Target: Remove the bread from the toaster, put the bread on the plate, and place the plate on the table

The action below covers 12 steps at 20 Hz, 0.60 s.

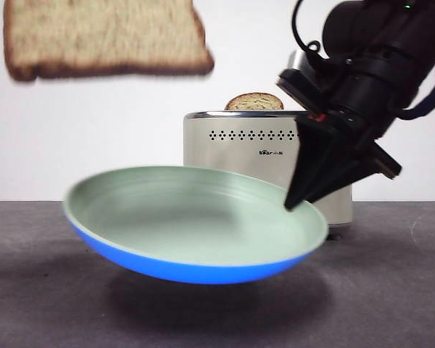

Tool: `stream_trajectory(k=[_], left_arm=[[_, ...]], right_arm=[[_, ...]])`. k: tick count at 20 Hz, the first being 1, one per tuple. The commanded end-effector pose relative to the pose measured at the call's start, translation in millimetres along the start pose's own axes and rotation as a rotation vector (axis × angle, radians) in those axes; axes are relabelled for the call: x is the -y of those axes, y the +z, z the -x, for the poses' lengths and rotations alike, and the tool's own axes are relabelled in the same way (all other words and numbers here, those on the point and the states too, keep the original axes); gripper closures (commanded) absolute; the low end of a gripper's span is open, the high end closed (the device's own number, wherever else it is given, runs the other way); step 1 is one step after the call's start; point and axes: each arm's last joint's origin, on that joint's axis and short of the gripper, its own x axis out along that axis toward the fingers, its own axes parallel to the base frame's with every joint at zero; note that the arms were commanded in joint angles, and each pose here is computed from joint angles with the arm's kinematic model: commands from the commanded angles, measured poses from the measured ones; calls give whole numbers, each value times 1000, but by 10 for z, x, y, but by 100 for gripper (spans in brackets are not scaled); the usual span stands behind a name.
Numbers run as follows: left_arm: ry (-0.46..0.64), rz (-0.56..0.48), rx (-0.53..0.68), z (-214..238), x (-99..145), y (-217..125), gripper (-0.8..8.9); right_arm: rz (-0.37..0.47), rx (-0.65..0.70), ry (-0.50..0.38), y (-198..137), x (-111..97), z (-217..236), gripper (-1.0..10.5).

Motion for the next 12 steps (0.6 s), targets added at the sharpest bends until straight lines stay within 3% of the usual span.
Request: stream_trajectory(k=[1, 12], left_arm=[[4, 13, -63, -129, -66, -5, 820], [151, 53, -304, -822, -484, -25, 816]], right_arm=[[-2, 36, 17, 18, -90, 12, 964], [78, 106, 74, 16, -429, 156, 963]])
